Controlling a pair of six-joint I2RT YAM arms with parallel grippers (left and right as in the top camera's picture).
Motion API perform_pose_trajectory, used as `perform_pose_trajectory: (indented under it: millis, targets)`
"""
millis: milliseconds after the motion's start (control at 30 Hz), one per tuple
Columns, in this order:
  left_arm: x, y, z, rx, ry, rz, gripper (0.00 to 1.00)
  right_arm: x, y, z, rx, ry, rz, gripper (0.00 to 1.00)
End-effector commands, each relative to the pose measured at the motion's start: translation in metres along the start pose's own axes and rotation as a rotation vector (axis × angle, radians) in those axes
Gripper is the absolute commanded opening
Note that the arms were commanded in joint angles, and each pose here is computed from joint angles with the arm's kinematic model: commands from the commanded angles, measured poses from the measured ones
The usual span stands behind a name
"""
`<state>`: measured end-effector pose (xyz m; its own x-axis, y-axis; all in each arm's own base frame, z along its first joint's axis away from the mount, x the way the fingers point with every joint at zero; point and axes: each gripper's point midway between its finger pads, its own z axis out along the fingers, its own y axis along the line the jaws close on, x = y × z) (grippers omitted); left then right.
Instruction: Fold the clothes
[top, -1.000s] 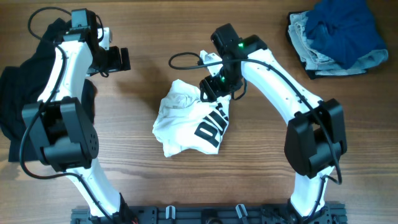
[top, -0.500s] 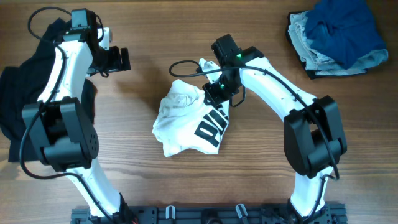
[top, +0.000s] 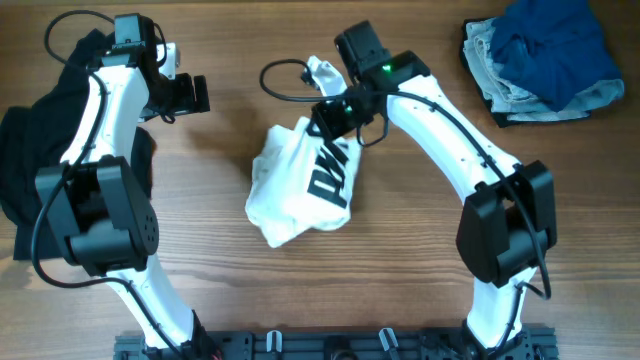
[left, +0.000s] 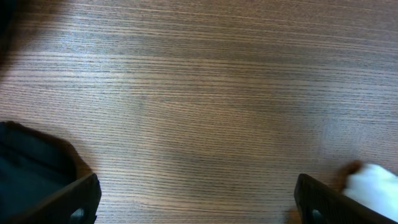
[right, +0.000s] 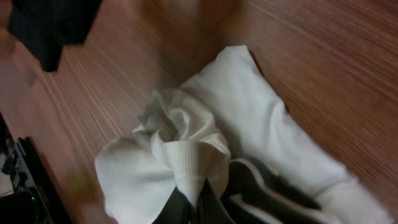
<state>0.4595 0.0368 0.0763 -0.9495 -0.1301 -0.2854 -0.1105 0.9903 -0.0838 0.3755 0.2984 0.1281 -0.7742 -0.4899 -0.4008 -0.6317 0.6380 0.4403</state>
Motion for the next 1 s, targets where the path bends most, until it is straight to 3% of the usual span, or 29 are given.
perform_pose_trajectory:
  millis: [0, 167, 200, 267, 367, 433, 567, 700, 767, 833, 900, 967]
  targets:
    - [-0.002, 0.001, 0.002, 0.014, -0.002, -0.013, 1.0, -0.009, 0.026, 0.008, -0.022, -0.016, -0.063, 0.04]
    - [-0.002, 0.001, 0.002, 0.014, -0.001, -0.013, 1.0, -0.014, 0.031, 0.017, -0.002, -0.03, -0.077, 0.05]
    - [-0.002, 0.001, 0.002, 0.014, 0.0, -0.013, 1.0, -0.014, 0.031, 0.018, -0.003, -0.028, -0.077, 0.13]
    - [-0.002, 0.001, 0.002, 0.014, 0.0, -0.013, 1.0, -0.011, 0.029, 0.022, -0.003, -0.016, -0.071, 0.52]
    - [-0.002, 0.001, 0.002, 0.014, 0.0, -0.013, 1.0, -0.006, 0.024, 0.023, 0.017, 0.006, -0.058, 0.81]
    - [-0.002, 0.001, 0.002, 0.014, 0.002, -0.014, 1.0, -0.004, 0.019, 0.017, 0.053, 0.013, -0.038, 0.89]
    - [-0.001, 0.001, 0.002, 0.014, 0.003, -0.014, 1.0, 0.003, 0.016, -0.008, 0.117, 0.046, 0.031, 0.92]
    - [-0.001, 0.001, 0.002, 0.014, 0.003, -0.014, 1.0, 0.035, 0.018, -0.008, 0.127, 0.166, 0.079, 0.87]
    - [-0.001, 0.001, 0.002, 0.014, 0.003, -0.014, 1.0, 0.053, 0.019, 0.002, 0.123, 0.222, 0.092, 0.75]
    - [-0.001, 0.001, 0.002, 0.014, 0.003, -0.014, 1.0, 0.069, 0.019, 0.014, 0.12, 0.264, 0.097, 0.48]
    - [-0.001, 0.001, 0.002, 0.014, 0.004, -0.014, 1.0, 0.084, 0.018, 0.024, 0.118, 0.298, 0.101, 0.1]
    - [-0.001, 0.001, 0.002, 0.014, 0.004, -0.014, 1.0, 0.095, 0.016, 0.032, 0.116, 0.319, 0.104, 0.04]
